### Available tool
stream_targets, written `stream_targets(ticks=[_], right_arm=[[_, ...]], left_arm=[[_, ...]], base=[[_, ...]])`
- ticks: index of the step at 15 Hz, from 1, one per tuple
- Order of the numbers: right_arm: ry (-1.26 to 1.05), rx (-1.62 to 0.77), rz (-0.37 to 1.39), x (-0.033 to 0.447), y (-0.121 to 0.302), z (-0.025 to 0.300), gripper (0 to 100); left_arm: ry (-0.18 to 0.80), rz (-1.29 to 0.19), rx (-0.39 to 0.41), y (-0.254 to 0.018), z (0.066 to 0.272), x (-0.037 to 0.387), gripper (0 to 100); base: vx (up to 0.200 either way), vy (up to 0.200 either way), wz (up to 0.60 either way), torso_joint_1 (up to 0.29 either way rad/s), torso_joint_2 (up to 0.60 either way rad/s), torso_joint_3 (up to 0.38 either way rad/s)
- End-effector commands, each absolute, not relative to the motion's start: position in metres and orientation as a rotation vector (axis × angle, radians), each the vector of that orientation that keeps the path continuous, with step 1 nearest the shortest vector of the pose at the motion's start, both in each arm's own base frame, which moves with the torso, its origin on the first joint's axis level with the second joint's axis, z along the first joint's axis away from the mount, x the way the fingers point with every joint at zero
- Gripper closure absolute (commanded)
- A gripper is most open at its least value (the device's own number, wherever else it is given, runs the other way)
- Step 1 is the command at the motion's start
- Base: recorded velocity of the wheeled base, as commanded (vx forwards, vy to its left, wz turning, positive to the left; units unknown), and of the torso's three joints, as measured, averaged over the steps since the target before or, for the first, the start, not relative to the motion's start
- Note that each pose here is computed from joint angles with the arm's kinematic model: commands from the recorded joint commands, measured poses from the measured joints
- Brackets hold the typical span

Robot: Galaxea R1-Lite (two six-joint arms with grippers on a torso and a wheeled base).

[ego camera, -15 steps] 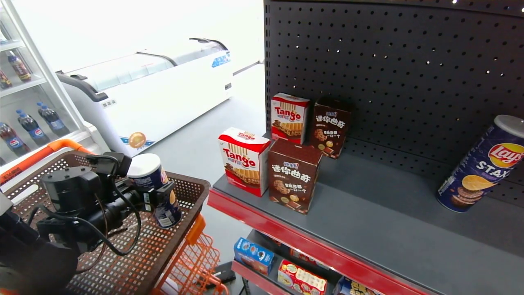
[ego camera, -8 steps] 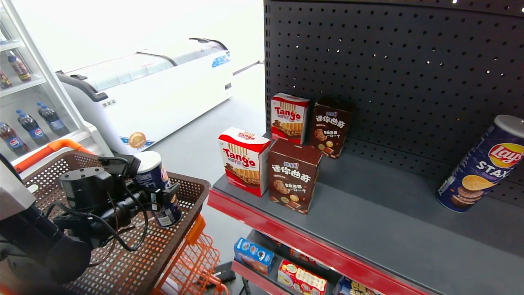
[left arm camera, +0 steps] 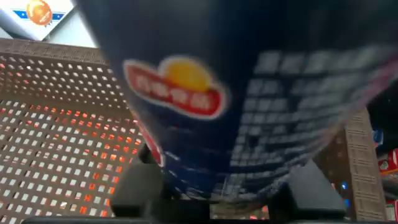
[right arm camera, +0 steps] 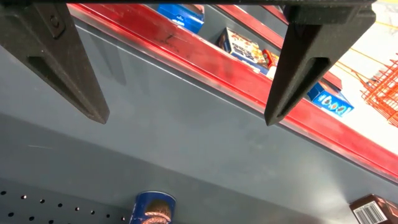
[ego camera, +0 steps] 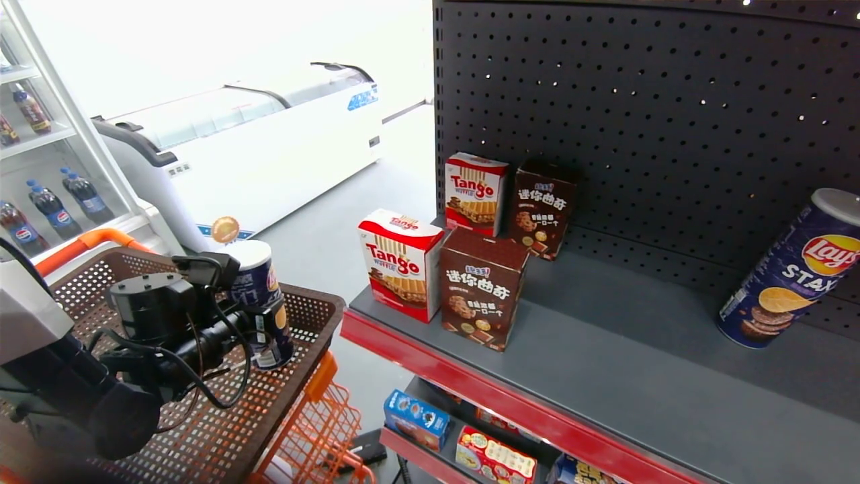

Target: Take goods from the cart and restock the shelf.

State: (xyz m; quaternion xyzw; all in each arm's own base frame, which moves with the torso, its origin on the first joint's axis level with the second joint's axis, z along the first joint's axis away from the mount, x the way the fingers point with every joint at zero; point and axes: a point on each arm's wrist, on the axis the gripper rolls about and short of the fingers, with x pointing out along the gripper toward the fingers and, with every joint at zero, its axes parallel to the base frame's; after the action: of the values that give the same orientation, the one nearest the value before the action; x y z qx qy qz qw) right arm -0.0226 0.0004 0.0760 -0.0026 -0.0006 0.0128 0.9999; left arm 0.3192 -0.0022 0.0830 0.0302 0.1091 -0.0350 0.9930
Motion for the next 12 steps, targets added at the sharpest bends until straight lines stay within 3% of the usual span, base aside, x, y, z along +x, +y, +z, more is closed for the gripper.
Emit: stream_targets(ticks=[1, 4, 5, 9, 12], right_arm=[[0.0, -0.006, 0.026, -0.022, 0.0, 0.076, 0], [0.0, -0.006, 0.026, -0.022, 0.0, 0.076, 0], [0.0, -0.005, 0.026, -0.022, 0.0, 0.076, 0], [0.0, -0.006, 0.026, -0.022, 0.0, 0.076, 0], [0.0, -0.006, 0.026, -0.022, 0.0, 0.076, 0]], left_arm=[[0.172, -0.095, 0.064, -0.01, 0.099, 0.313, 100], [0.114, -0.126, 0.062, -0.018, 0.129, 0.297, 100], [0.114, -0.128, 0.062, -0.019, 0.13, 0.296, 100], [-0.009, -0.192, 0.06, -0.034, 0.179, 0.256, 100], [-0.016, -0.256, 0.06, -0.049, 0.195, 0.235, 100]], base=[[0.0, 0.0, 0.0, 0.0, 0.0, 0.0], [0.0, 0.0, 0.0, 0.0, 0.0, 0.0], [0.0, 0.0, 0.0, 0.0, 0.0, 0.0], [0.0, 0.0, 0.0, 0.0, 0.0, 0.0], [0.0, 0.0, 0.0, 0.0, 0.0, 0.0]])
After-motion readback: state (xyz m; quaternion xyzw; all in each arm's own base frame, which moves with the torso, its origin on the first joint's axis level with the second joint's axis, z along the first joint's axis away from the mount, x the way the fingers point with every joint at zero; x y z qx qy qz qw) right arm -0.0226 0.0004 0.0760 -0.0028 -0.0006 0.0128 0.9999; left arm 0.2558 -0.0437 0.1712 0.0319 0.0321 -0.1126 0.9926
